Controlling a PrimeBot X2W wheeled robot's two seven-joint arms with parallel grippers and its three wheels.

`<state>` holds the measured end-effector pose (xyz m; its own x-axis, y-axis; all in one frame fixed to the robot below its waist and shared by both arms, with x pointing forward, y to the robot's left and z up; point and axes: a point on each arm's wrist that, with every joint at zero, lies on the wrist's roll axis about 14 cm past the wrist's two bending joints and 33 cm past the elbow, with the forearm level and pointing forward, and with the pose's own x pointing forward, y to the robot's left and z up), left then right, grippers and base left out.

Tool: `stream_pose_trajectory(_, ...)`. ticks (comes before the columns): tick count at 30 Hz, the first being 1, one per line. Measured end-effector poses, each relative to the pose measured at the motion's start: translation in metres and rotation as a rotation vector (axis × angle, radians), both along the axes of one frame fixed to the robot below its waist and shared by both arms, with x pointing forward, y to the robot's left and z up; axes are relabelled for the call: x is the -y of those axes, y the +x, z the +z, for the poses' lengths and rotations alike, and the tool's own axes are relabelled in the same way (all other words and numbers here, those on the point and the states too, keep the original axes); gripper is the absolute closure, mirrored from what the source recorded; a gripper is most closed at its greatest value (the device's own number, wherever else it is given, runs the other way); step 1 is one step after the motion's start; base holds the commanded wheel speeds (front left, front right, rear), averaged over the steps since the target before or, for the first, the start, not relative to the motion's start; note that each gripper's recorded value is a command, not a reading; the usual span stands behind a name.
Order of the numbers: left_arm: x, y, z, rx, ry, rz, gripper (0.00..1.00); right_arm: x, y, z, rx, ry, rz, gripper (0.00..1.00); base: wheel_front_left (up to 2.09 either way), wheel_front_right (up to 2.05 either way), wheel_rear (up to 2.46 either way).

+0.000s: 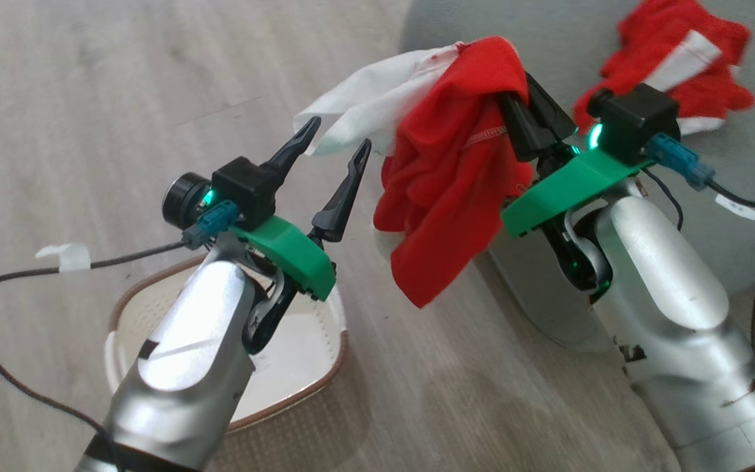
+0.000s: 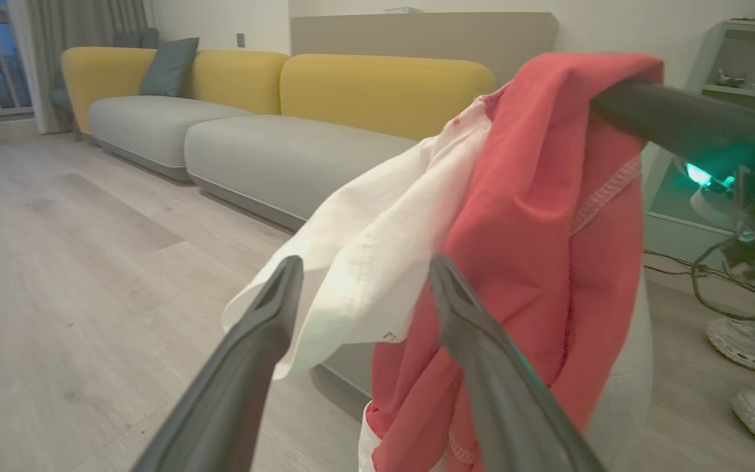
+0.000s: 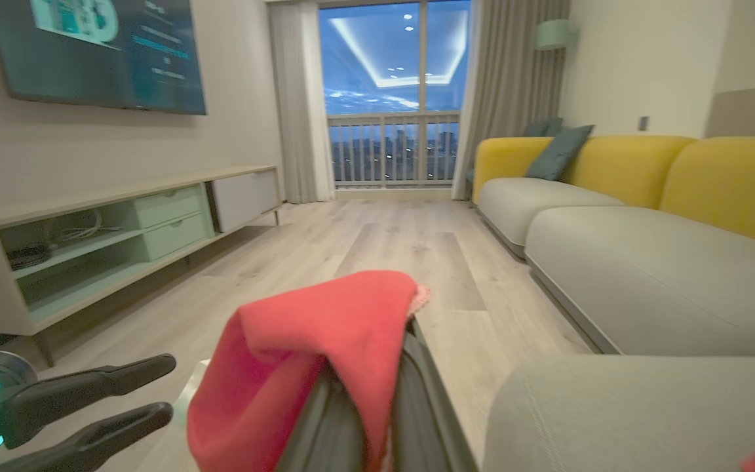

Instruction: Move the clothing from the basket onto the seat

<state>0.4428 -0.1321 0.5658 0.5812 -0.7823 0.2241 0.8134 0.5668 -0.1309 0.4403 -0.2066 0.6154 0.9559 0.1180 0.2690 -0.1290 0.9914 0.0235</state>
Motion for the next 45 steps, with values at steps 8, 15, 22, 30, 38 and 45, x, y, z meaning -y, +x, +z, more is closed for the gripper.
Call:
stream_pose_trajectory(8, 0.049, -0.026, -0.011, -0.024, 0.008, -0.146, 0.00, 0.069, -0.044, 0.007, 0.025, -0.007, -0.193, 1.00, 0.00, 0.00, 0.00)
stream_pose_trajectory(15, 0.074, -0.043, -0.022, -0.048, 0.022, -0.241, 0.00, 0.112, -0.074, 0.000, 0.019, -0.032, -0.329, 1.00, 0.00, 0.00, 0.00)
stream_pose_trajectory(22, 0.082, -0.038, -0.034, -0.078, 0.020, -0.273, 0.00, 0.140, -0.085, -0.015, -0.052, -0.151, -0.391, 1.00, 0.00, 0.00, 0.00)
stream_pose_trajectory(30, 0.074, -0.022, -0.069, -0.123, 0.061, -0.265, 0.00, 0.165, -0.064, 0.011, -0.036, -0.294, -0.427, 1.00, 0.00, 0.00, 0.00)
stream_pose_trajectory(38, 0.063, -0.002, -0.110, -0.170, 0.102, -0.250, 0.00, 0.188, -0.014, 0.075, 0.064, -0.427, -0.466, 1.00, 0.00, 0.00, 0.00)
stream_pose_trajectory(45, 0.052, 0.009, -0.135, -0.210, 0.116, -0.228, 0.00, 0.222, 0.016, 0.097, 0.059, -0.445, -0.546, 1.00, 0.00, 0.00, 0.00)
